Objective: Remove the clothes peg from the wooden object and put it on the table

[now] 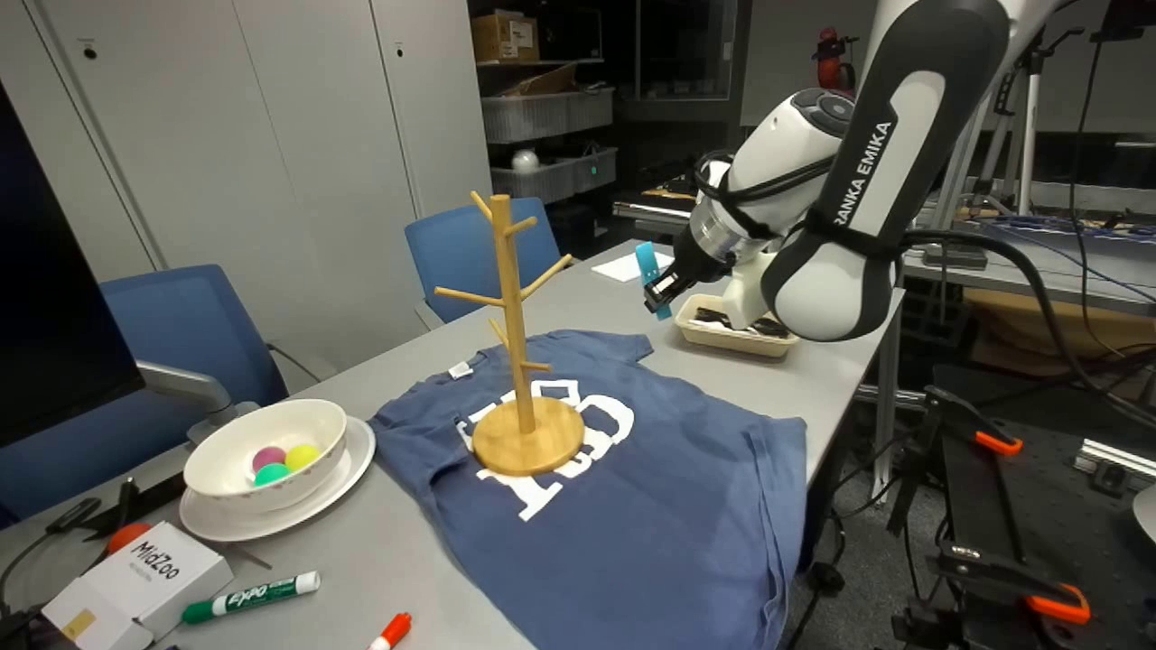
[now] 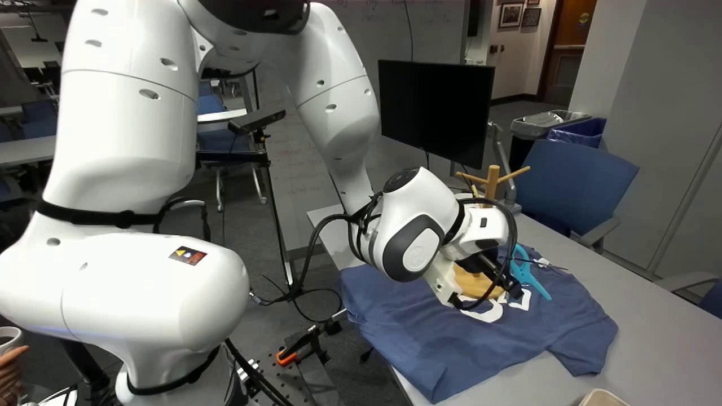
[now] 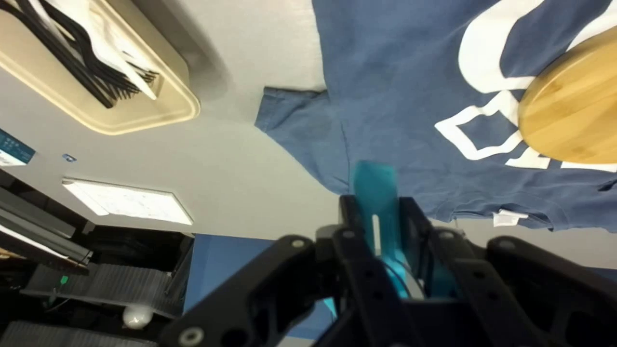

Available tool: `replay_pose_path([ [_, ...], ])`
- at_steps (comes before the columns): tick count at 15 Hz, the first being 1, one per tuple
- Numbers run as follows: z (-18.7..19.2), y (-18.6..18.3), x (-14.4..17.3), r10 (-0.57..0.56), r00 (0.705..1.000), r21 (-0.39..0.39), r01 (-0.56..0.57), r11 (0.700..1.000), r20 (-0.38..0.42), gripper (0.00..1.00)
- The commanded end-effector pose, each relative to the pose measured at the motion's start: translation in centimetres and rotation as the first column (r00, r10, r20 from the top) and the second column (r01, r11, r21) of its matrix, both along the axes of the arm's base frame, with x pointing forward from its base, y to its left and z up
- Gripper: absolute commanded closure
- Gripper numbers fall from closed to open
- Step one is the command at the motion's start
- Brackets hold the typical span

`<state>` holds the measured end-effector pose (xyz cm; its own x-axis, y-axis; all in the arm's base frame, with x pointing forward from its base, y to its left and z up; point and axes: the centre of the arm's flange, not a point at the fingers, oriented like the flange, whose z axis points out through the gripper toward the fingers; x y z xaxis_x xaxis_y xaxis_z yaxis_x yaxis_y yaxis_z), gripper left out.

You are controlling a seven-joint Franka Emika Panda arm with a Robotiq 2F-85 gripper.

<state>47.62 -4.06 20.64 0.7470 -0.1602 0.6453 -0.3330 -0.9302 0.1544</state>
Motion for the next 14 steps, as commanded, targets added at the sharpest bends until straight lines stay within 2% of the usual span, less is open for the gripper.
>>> replay_pose_path([
  [1, -0.6, -0.2, -0.1, 0.023, 0.998, 0.079, -0.018, 0.997, -0.063, 0.94],
  [7, -1.0, -0.7, 2.4, 0.055, 0.978, 0.209, -0.012, 0.978, -0.201, 0.94],
  [14, -1.5, -0.6, 7.2, 0.092, 0.926, 0.327, 0.035, 0.944, -0.365, 0.94],
])
